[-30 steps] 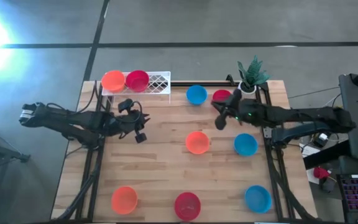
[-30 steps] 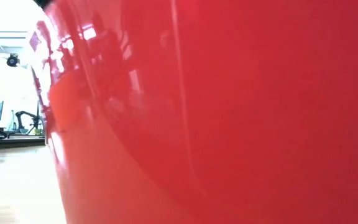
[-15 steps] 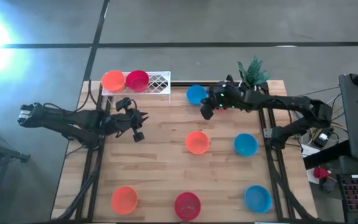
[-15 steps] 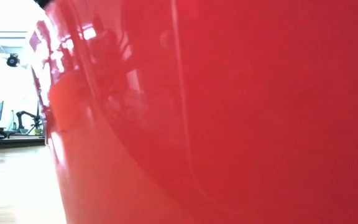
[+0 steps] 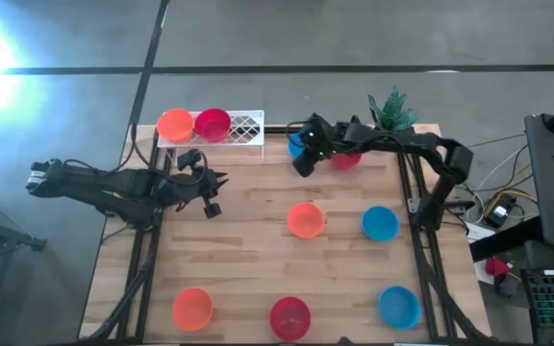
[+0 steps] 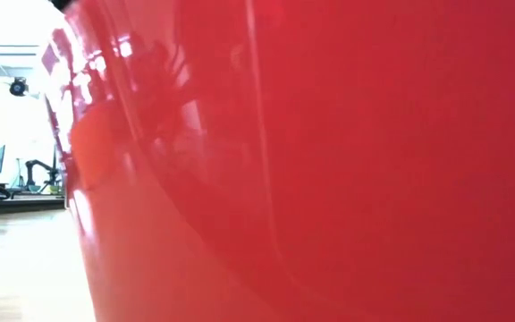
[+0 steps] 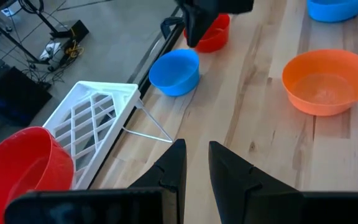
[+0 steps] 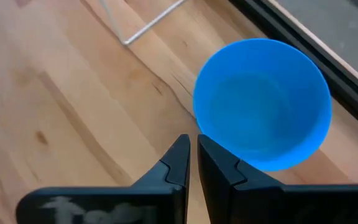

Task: Pick & Place Mini bowls
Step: Put the top blue bowl on the shelf

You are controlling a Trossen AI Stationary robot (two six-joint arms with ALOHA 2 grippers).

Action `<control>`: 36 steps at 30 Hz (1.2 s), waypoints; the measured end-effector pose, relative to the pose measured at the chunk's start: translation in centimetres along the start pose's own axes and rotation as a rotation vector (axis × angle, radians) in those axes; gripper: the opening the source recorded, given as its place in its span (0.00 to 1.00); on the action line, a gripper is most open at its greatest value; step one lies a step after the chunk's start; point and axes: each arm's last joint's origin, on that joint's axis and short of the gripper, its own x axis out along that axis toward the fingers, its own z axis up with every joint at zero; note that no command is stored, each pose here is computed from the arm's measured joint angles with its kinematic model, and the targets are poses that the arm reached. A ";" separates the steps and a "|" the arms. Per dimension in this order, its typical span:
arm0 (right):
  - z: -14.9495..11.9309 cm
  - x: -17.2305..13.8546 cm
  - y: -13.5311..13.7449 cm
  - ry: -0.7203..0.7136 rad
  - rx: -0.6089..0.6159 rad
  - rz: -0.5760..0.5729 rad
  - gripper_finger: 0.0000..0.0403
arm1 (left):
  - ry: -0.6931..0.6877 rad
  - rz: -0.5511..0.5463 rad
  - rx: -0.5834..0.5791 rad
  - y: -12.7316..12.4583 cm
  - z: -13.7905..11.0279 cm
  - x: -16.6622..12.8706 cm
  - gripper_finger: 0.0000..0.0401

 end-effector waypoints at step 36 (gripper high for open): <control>1.8 2.2 0.2 0.045 -0.086 0.048 0.24 | -0.013 -0.008 0.030 0.1 0.3 -0.2 0.16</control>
